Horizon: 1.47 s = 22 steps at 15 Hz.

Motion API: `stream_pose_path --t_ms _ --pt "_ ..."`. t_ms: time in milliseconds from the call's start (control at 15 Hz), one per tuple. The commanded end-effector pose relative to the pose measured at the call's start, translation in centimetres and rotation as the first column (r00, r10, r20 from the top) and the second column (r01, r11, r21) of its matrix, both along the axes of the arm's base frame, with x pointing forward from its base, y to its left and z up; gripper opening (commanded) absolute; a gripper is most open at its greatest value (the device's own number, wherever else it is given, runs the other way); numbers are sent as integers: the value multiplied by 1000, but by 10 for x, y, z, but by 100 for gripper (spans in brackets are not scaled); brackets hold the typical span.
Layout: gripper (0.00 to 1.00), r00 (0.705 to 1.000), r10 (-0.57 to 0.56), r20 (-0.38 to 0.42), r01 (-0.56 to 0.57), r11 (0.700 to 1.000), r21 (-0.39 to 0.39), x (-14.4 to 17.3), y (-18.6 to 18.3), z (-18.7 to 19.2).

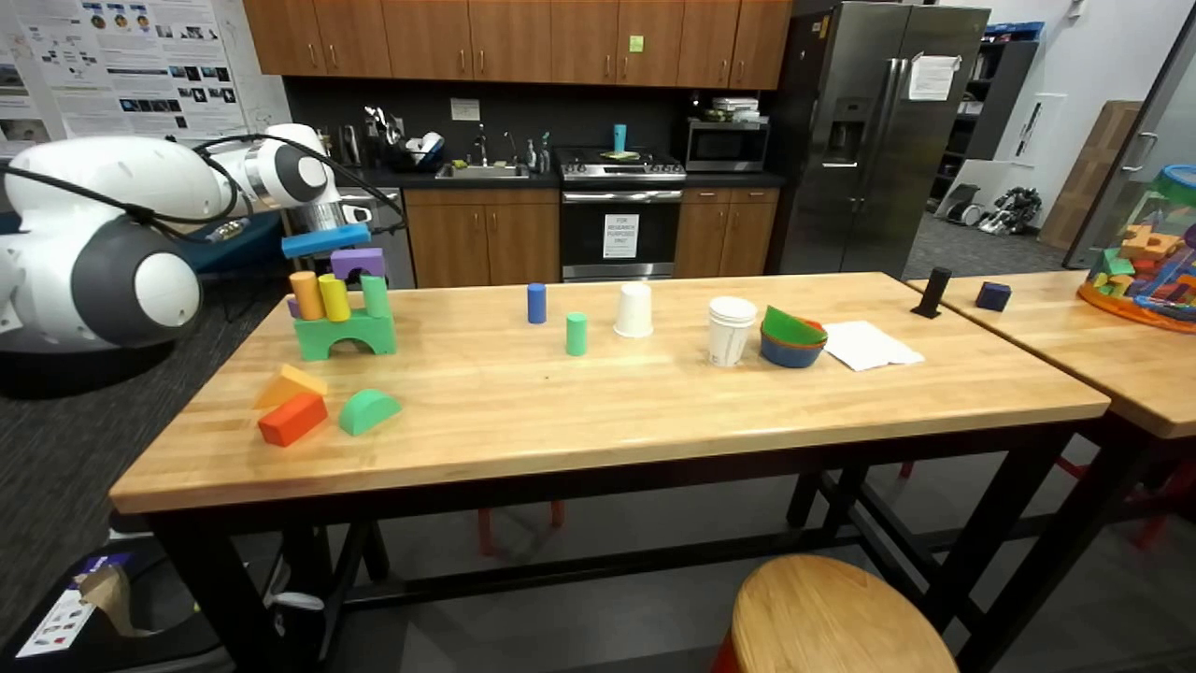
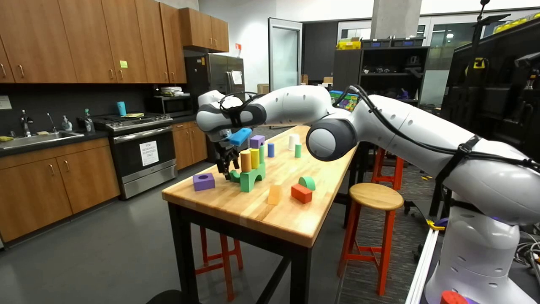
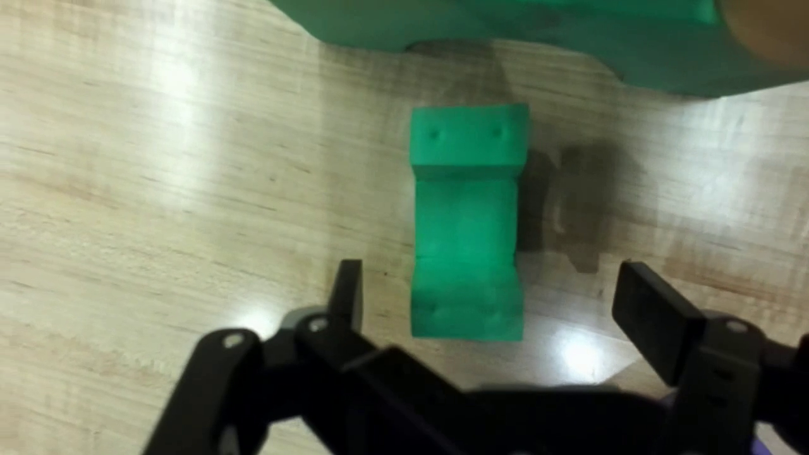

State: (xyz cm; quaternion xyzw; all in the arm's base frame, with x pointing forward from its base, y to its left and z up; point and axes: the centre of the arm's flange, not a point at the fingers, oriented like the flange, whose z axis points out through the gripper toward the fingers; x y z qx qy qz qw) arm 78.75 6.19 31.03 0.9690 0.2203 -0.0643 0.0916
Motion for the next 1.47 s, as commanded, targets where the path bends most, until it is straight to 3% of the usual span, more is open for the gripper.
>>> stream_pose_path --t_ms 0,267,733,800,933,1400 --pt "100 998 -46 34 46 999 -6 65 -1 11" --pt "100 995 -85 49 85 996 -3 70 -6 10" --pt "100 999 -42 9 42 999 -9 71 1 3" --pt "75 999 -38 10 38 999 -11 71 2 3" --pt "68 999 -31 8 31 999 -9 71 4 3" --pt "16 1000 -14 7 14 1000 -10 71 3 3"
